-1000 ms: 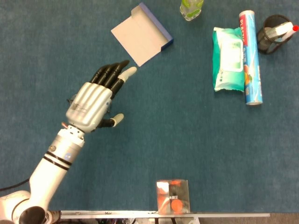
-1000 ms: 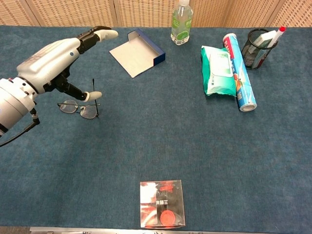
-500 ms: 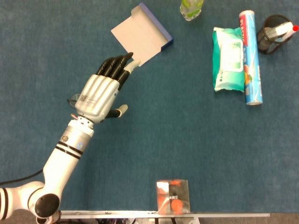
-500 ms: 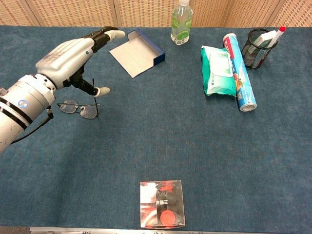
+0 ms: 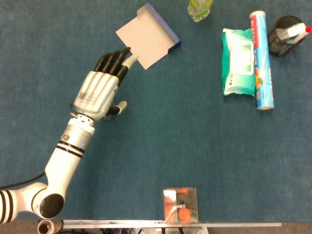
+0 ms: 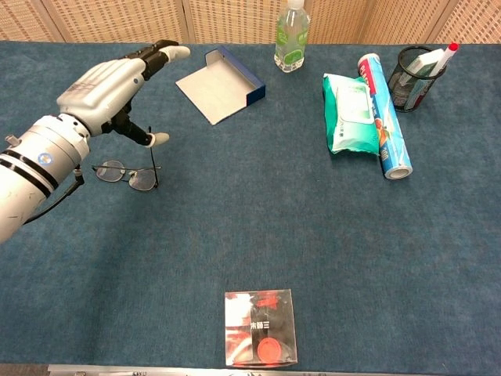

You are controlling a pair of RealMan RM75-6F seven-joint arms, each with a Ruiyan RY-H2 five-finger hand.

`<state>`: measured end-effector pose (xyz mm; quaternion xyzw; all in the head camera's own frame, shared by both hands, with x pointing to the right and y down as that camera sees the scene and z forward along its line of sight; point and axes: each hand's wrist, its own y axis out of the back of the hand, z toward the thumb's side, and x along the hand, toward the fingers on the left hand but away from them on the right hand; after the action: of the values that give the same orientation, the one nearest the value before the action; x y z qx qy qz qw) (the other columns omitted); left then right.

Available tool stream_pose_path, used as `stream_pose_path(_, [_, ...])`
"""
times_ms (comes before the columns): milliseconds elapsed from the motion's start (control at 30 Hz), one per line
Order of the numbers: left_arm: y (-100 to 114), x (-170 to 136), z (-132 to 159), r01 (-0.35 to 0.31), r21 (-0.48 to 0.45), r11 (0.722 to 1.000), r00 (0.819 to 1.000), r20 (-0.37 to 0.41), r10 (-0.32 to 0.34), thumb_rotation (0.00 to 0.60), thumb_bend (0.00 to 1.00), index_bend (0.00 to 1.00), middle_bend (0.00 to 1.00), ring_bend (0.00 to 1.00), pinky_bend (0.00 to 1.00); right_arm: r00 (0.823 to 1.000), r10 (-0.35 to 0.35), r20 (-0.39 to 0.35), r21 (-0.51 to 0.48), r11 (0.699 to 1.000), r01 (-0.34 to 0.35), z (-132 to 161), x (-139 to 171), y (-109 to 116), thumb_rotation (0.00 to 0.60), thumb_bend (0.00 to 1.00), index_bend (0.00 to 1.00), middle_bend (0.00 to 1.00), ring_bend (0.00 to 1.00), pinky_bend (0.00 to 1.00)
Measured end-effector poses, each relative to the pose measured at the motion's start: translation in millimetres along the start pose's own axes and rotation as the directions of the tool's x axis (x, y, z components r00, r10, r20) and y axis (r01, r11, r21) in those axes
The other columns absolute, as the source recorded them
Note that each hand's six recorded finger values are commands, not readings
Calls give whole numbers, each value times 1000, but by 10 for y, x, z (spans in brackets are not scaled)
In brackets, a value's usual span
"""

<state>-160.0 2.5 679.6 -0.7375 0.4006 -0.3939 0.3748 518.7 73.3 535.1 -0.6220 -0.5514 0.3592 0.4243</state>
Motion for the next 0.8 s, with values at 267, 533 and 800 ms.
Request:
stream_pose_path(267, [-31,-8,-181,3,2,1000,999,-32,-3,600,187,0,0,0,58,1000,-1,-1,4,1000,1,9,0,-6,600,254,631,500,378,388])
stream_pose_path(533, [-27,-22,-367,-2,-2,1000,998,-63,2,600,187,0,0,0,58,1000,-1,-1,5,1000,1,14,-3,-10,600,254,631,500,378,388])
stream_pose_path(800, [-22,-31,-565,-4,-3,1000,996,-91,4,600,187,0,0,0,58,1000,-1,-4,5,1000,1,27,0,-15,600,254,631,500,378,388])
